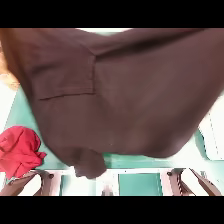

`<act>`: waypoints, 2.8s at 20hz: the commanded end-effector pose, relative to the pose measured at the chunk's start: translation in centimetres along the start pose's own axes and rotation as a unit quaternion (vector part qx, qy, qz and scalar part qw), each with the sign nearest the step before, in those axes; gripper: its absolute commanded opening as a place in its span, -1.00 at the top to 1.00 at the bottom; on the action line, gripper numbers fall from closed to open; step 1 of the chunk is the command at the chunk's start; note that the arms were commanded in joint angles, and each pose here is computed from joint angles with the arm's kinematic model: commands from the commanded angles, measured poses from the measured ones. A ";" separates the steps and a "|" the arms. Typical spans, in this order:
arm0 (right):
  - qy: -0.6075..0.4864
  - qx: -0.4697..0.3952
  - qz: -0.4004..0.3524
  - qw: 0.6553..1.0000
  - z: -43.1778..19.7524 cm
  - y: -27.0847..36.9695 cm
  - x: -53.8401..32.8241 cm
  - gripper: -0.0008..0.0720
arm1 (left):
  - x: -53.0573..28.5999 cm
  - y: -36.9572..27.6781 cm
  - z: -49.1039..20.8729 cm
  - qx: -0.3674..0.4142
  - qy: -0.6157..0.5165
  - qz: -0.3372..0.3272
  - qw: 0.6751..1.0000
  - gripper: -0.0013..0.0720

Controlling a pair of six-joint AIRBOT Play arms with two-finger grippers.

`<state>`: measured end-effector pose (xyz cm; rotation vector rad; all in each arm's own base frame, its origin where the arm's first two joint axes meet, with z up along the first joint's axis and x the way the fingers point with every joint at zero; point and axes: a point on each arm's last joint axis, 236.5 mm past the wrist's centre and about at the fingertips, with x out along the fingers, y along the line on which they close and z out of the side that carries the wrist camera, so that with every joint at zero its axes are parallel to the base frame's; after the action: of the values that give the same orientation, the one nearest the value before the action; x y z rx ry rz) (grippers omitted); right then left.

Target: Fold the shirts.

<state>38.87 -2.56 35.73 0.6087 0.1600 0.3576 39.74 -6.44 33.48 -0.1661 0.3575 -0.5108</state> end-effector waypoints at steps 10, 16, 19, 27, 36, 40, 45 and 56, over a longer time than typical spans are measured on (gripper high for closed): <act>0.186 0.276 -0.175 0.927 -28.4 -29.5 16.7 0.93 | 23.1 18.1 -24.6 -0.237 0.154 0.014 0.959 0.90; 0.138 0.231 -0.143 0.953 -21.8 -28.8 20.0 0.93 | 24.3 21.6 -20.9 -0.238 0.092 0.061 0.965 0.90; 0.115 0.208 -0.127 0.963 -18.6 -27.7 21.0 0.93 | 24.5 21.5 -19.2 -0.241 0.073 0.054 0.966 0.90; 0.199 0.178 -0.136 0.954 -22.9 -28.0 19.7 0.93 | 23.8 20.4 -22.4 -0.206 0.148 0.043 0.966 0.90; 0.372 0.211 -0.170 0.888 -32.5 -29.1 12.6 0.93 | 20.1 18.0 -32.3 -0.200 0.327 0.024 0.923 0.90; 0.415 0.210 -0.183 0.866 -33.8 -28.8 10.7 0.93 | 18.6 17.8 -35.2 -0.201 0.372 0.029 0.906 0.90; 0.421 0.202 -0.200 0.862 -33.8 -29.3 10.1 0.93 | 18.7 17.5 -35.0 -0.207 0.369 0.024 0.906 0.89; 0.429 0.208 -0.218 0.851 -30.1 -28.7 7.4 0.09 | 15.0 16.3 -29.3 -0.274 0.386 -0.020 0.881 -0.53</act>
<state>48.16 -4.55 -7.19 0.7778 1.1942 0.1447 50.00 -2.95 -4.54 -0.4565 1.2096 -0.4737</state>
